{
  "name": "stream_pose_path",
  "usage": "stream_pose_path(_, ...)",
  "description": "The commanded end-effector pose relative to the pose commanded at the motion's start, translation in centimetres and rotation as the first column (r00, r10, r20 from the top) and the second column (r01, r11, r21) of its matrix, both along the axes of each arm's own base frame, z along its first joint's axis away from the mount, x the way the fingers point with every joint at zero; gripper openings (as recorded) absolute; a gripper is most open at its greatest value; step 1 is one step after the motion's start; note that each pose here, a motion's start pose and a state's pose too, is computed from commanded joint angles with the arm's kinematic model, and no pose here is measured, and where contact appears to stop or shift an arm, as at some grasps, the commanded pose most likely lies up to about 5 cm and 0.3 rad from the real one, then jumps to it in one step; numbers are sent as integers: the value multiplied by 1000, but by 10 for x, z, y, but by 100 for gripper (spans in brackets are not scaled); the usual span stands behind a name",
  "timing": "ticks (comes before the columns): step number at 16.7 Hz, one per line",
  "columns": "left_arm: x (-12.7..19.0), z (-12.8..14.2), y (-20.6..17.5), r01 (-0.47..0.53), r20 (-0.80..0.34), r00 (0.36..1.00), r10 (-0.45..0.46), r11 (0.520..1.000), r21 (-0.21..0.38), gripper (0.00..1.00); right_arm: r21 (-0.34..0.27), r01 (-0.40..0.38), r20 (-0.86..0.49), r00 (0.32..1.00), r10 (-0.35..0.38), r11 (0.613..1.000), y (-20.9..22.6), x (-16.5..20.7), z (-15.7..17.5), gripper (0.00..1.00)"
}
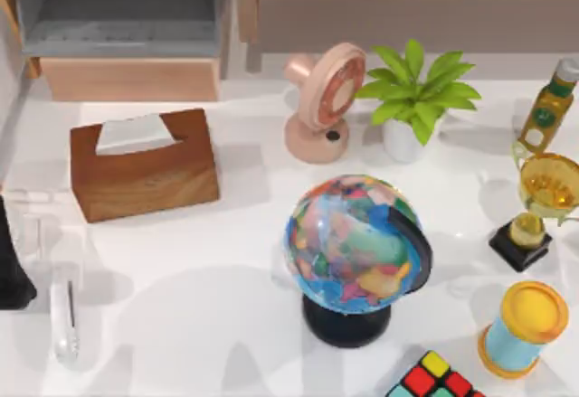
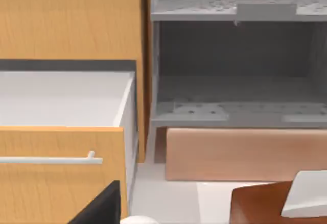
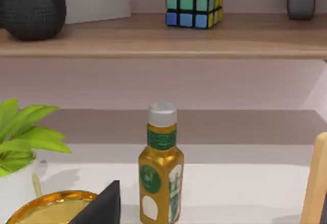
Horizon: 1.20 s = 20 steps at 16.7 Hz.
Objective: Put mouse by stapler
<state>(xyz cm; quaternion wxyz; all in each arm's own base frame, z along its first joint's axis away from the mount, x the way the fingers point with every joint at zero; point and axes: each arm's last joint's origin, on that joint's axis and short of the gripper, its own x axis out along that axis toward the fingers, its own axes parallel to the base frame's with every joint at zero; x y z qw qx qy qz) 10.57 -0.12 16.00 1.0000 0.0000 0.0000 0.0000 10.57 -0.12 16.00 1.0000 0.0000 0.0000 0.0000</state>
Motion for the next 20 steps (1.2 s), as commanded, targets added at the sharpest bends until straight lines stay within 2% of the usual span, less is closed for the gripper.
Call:
stream_pose_path(3,0,2,0,-1,-7,1000,1,1000,3,100,0,0,0,1000,0,1000,0,0,0,100)
stream_pose_path(6,1,20,1,-7,-68,998,8,1000,27,100,0,0,0,1000,0,1000,0,0,0,100)
stream_pose_path(8,5,42,3,-11,-138,990,18,998,54,100,0,0,0,1000,0,1000,0,0,0,100)
stream_pose_path(11,24,89,8,-12,-277,960,40,995,103,100,0,0,0,1000,0,1000,0,0,0,100)
stream_pose_path(13,50,123,14,-8,-388,920,59,991,133,100,0,0,0,1000,0,1000,0,0,0,100)
stream_pose_path(16,112,163,32,9,-562,823,87,986,166,100,0,0,0,1000,0,1000,0,0,0,100)
stream_pose_path(18,163,174,50,28,-672,734,98,984,175,100,0,0,0,1000,0,1000,0,0,0,100)
stream_pose_path(20,216,170,72,50,-770,630,101,984,170,100,0,0,0,1000,0,1000,0,0,0,100)
